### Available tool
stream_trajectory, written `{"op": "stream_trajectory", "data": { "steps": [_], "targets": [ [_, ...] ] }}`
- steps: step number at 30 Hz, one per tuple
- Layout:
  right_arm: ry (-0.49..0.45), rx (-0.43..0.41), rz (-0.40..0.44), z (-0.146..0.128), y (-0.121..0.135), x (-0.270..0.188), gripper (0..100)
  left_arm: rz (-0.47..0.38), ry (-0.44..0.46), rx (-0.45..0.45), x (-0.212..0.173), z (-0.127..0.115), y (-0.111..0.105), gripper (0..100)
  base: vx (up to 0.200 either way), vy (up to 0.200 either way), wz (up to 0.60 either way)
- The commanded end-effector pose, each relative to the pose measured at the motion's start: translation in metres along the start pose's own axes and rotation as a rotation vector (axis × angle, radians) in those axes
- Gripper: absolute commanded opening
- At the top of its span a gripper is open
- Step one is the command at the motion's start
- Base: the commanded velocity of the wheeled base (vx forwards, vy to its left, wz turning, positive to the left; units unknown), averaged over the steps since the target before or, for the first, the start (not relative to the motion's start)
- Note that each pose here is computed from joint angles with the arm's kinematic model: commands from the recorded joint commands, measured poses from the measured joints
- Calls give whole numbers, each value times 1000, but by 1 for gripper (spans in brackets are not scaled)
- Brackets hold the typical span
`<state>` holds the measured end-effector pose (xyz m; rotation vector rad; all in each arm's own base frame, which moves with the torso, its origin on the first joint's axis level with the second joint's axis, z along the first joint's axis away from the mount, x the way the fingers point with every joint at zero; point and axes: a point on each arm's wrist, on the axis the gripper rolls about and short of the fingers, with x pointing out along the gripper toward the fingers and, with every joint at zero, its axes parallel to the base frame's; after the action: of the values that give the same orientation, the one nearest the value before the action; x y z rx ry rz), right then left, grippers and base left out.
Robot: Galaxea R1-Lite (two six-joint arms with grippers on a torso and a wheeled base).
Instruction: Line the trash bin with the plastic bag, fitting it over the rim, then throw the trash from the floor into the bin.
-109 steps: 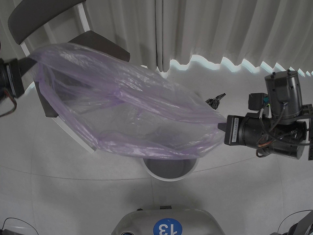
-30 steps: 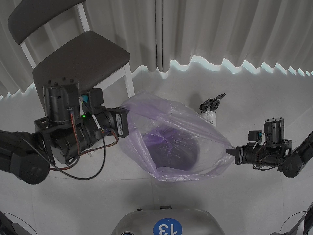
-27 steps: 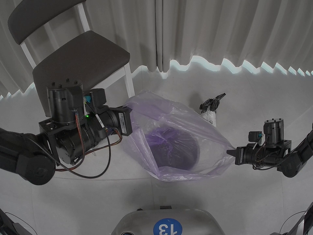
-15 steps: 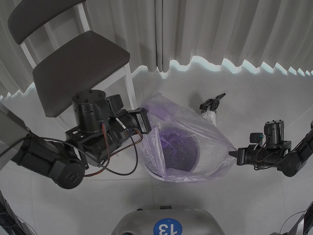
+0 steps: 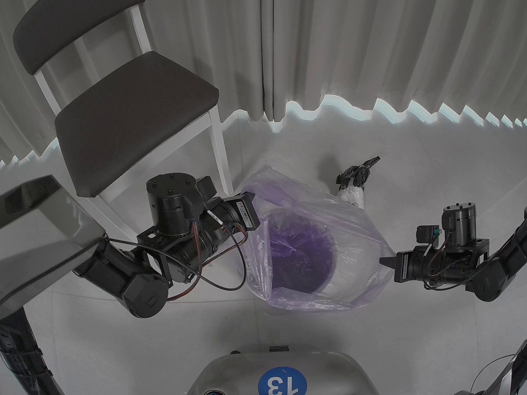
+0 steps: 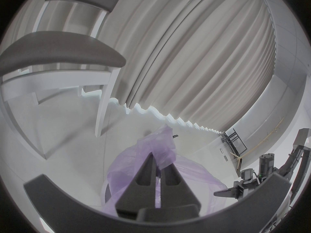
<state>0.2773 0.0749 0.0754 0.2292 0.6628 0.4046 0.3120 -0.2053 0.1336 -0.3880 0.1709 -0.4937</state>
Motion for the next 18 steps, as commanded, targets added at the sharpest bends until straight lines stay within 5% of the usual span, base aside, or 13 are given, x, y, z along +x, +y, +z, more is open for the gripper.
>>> {"op": "stream_trajectory", "data": {
  "steps": [1, 10, 18],
  "targets": [
    [5, -15, 28, -2, 10, 0, 0, 34, 16, -27, 10, -17, 19, 0, 0, 0, 0],
    [-58, 122, 165, -6, 49, 24, 0, 90, -10, -32, -1, -8, 40, 0, 0, 0, 0],
    [-74, 112, 117, -29, 58, 63, 0, 102, -38, -39, -15, 5, 44, 0, 0, 0, 0]
  ]
}}
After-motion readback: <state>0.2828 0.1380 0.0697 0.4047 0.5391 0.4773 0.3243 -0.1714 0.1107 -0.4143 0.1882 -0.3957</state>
